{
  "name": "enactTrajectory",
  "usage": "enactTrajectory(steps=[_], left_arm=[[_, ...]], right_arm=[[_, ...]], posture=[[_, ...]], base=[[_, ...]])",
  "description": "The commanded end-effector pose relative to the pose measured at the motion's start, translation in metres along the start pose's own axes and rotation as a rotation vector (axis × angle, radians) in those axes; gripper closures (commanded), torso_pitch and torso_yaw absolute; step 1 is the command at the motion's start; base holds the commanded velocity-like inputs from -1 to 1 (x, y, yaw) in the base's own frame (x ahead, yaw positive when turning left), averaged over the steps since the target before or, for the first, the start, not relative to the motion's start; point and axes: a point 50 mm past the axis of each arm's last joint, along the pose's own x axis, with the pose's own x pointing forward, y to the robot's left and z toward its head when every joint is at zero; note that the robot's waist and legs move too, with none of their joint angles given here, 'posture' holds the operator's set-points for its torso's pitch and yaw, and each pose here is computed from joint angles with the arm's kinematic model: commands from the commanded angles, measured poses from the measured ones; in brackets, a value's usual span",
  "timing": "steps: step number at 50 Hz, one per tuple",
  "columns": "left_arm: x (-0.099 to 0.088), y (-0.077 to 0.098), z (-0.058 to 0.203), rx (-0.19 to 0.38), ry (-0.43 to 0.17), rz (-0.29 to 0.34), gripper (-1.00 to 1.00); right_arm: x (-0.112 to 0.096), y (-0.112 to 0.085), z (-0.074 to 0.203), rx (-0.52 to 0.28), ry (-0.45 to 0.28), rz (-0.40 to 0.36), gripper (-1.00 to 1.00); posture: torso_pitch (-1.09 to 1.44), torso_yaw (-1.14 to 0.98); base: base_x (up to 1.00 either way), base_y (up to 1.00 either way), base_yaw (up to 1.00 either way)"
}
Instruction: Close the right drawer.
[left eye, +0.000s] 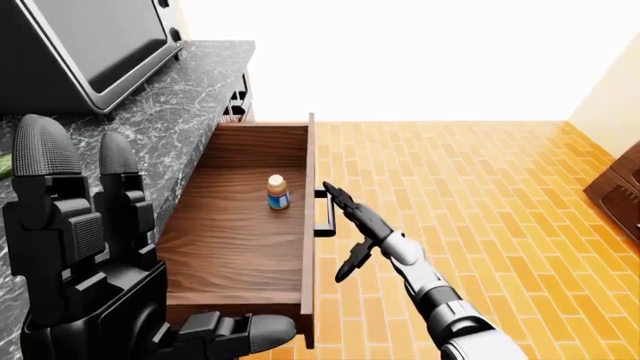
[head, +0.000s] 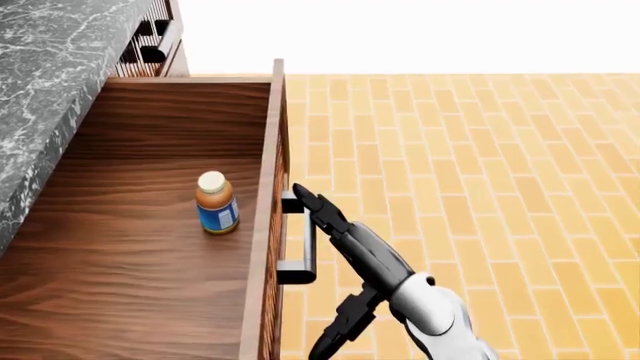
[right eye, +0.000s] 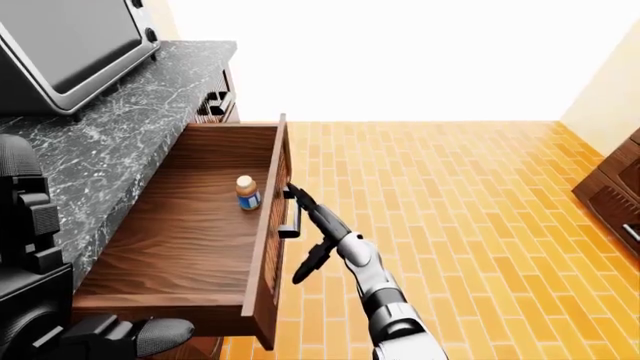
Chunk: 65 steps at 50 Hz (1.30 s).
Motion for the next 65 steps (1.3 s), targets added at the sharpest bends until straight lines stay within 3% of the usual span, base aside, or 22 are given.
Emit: enactTrajectory(steps=[1, 65], left_arm=[[0.001, 0.000, 0.010, -0.003, -0.059, 0.003, -1.00], [0.002, 0.002, 0.010, -0.005, -0.059, 0.010, -1.00]], right_arm=[[0.010, 0.005, 0.019, -0.054, -0.080, 0.075, -1.00], [0.032, 0.024, 0.038, -0.093, -0.089, 0.182, -1.00]], posture=[[0.00, 0.00], [0.00, 0.00]], base=[[0.00, 0.00, 0.00], [0.00, 0.00, 0.00]])
